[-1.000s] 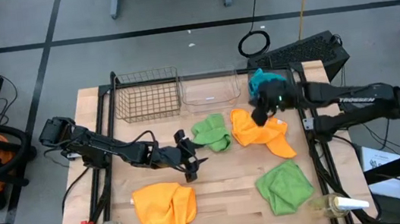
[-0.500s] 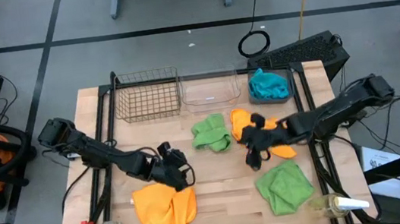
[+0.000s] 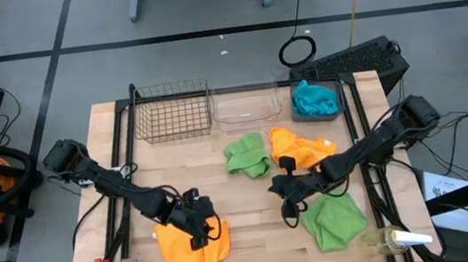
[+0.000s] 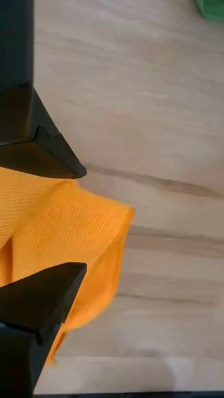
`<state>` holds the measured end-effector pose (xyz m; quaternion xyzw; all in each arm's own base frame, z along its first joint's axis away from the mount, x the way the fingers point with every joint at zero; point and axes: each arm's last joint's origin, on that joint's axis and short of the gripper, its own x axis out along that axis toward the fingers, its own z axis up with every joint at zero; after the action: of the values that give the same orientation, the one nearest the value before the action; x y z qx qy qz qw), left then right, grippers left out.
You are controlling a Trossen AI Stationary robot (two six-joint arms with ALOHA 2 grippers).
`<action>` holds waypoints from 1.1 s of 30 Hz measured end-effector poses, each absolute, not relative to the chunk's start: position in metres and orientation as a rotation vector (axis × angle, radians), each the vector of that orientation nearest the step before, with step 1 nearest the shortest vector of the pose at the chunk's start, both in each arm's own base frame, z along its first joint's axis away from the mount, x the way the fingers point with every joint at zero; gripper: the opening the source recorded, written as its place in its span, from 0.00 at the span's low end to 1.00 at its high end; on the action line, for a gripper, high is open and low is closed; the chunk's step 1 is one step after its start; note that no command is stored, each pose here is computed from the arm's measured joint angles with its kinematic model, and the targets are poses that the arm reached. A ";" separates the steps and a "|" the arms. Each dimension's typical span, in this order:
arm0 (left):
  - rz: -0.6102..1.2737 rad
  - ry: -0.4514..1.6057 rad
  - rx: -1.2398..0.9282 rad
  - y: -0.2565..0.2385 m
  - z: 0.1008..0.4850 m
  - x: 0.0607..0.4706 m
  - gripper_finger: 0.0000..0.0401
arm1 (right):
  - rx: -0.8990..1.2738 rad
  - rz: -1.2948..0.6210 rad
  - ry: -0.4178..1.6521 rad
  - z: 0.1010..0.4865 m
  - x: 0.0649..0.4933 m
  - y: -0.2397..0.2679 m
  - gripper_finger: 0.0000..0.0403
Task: Sort microfiber towel by color & place in baskets
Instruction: Put the left yellow microfiber towel into the transparent bin
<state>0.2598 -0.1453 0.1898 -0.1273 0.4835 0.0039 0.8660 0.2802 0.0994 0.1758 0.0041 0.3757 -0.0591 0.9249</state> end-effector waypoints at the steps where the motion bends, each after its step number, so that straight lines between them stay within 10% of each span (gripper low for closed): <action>1: 0.001 1.017 -0.254 -0.145 0.190 0.259 0.59 | 0.009 -0.118 0.761 0.175 0.282 0.100 0.00; 17: -0.328 1.215 -0.129 -0.124 0.176 0.265 0.39 | 0.014 -0.097 0.711 0.175 0.288 0.102 0.00; 33: -0.179 1.281 -0.172 -0.119 0.178 0.273 0.37 | -0.019 -0.088 0.700 0.176 0.289 0.102 0.00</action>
<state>0.2729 -0.1189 0.1776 -0.0802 0.5961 -0.0832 0.7945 0.2886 0.1025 0.1758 -0.0094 0.3430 -0.0433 0.9383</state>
